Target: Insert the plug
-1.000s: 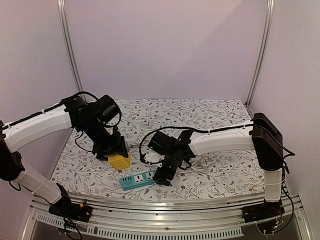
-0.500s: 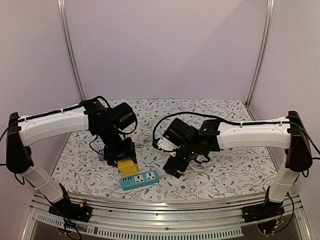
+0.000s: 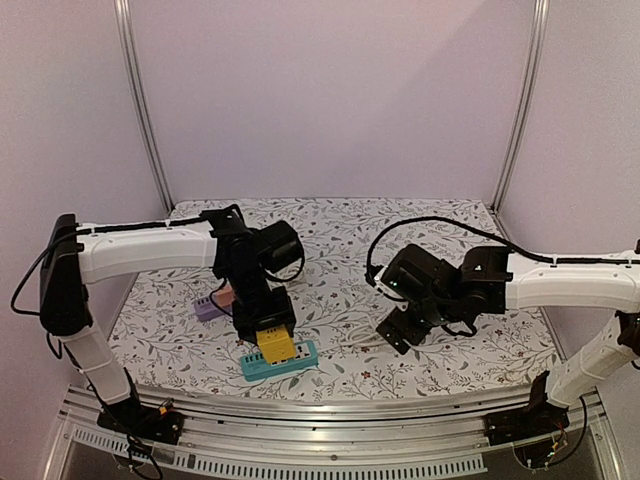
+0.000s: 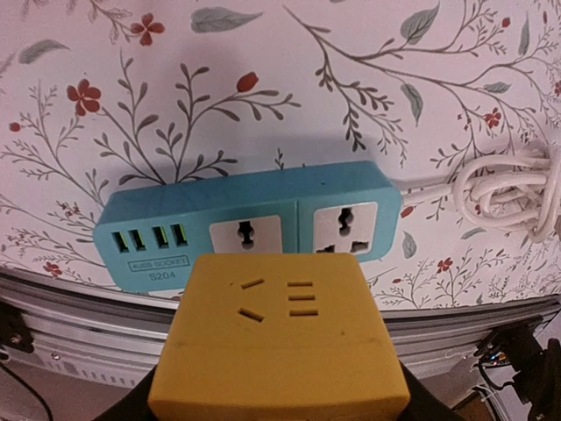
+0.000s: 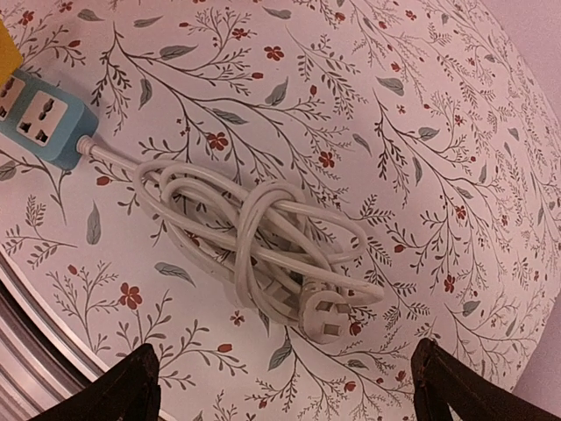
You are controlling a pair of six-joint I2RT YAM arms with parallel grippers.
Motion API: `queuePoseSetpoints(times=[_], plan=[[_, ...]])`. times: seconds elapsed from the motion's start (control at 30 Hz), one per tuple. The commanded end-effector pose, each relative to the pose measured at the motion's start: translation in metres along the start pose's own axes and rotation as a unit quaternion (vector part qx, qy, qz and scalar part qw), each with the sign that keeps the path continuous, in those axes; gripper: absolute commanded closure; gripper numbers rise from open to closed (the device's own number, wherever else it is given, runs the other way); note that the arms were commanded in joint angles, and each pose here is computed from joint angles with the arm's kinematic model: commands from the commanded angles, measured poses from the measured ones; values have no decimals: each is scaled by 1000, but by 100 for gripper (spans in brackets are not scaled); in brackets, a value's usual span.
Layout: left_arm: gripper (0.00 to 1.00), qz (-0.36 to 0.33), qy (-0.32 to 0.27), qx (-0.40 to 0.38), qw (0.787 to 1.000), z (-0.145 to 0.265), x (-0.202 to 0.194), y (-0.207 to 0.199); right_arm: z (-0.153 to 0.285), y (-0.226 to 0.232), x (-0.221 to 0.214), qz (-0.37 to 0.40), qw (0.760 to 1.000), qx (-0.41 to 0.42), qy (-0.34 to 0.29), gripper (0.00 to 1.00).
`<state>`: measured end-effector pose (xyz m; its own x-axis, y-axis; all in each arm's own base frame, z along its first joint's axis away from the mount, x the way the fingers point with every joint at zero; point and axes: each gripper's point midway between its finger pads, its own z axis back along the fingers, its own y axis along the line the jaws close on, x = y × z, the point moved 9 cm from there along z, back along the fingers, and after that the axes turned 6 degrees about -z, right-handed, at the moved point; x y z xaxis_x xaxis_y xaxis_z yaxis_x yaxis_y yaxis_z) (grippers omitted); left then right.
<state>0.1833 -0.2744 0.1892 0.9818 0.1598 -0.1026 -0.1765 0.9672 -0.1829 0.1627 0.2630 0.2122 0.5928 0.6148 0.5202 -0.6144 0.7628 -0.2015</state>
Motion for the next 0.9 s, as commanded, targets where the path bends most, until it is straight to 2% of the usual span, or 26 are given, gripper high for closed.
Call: queuePoseSetpoints(times=[0.0, 0.87], plan=[[100, -11, 9, -10, 1000, -3, -2, -11, 9, -12, -10, -34, 999, -28, -5, 1], [100, -27, 16, 46, 998, -11, 1, 8, 15, -20, -26, -57, 998, -31, 9, 1]])
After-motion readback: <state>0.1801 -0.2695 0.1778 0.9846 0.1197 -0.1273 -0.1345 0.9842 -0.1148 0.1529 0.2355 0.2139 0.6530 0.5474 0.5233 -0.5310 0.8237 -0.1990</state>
